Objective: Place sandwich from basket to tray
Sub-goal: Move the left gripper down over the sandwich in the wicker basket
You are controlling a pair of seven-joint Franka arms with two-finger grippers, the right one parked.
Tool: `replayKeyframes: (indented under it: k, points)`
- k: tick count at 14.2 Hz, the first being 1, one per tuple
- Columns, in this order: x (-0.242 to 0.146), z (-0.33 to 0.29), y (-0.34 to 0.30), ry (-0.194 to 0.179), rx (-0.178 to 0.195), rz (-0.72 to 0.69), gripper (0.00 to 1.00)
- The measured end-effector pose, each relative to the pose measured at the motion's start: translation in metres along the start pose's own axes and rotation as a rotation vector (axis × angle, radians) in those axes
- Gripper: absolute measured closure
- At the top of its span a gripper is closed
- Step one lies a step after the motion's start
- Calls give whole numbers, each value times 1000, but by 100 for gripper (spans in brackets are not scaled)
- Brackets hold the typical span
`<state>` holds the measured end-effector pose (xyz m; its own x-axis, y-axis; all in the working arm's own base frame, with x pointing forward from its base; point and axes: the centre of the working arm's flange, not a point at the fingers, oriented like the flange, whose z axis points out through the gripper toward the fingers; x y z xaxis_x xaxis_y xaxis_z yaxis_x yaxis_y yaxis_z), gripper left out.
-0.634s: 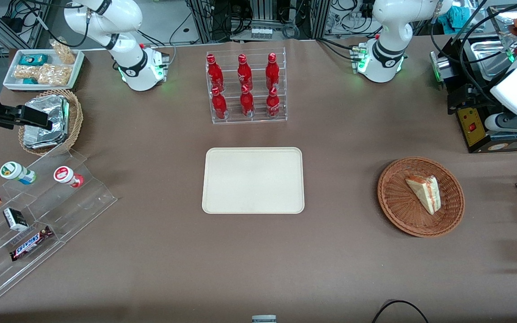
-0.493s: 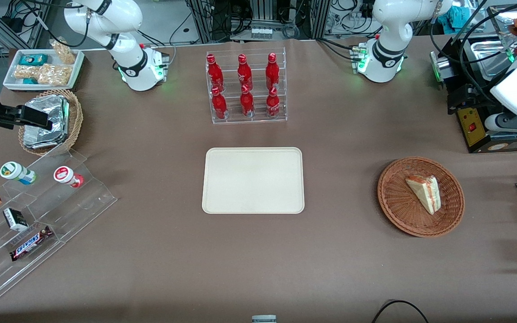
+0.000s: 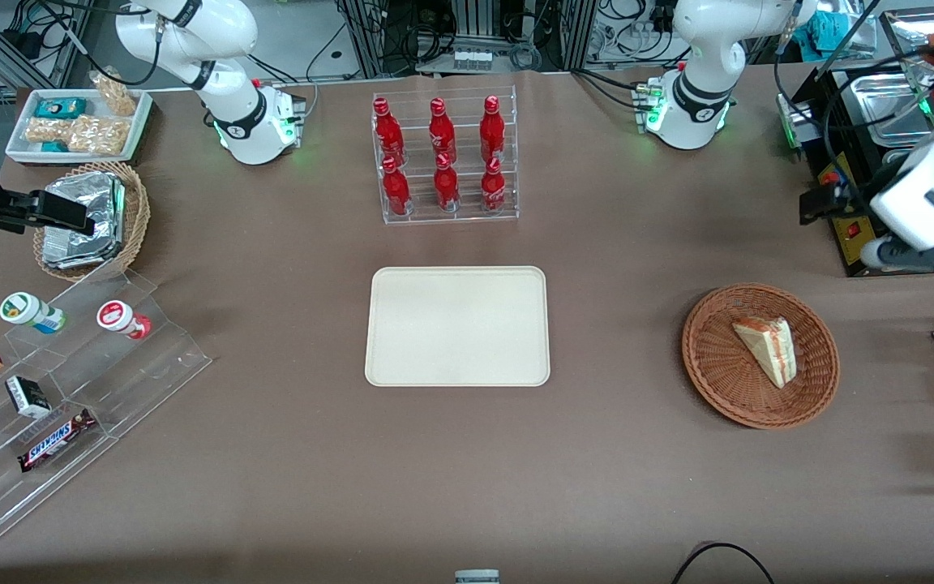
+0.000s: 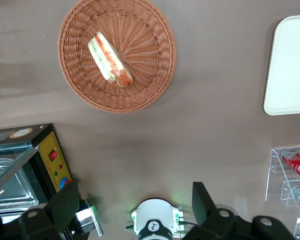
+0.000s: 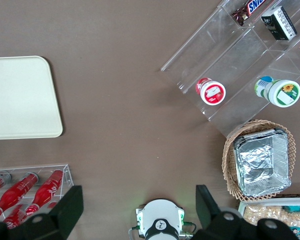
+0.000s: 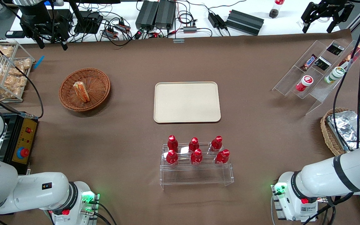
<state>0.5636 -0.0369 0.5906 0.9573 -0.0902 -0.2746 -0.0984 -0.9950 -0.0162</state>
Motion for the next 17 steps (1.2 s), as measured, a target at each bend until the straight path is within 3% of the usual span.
replayKeyframes:
  k: [3,6,11,17]
  points:
    - [37,41,-22,-32,-9,-35,0]
    - [69,90,-44,12,-17,-96,0]
    - [89,168,-66,74,-20,-184,0]
    - [100,216,-77,36,-30,-271,0]
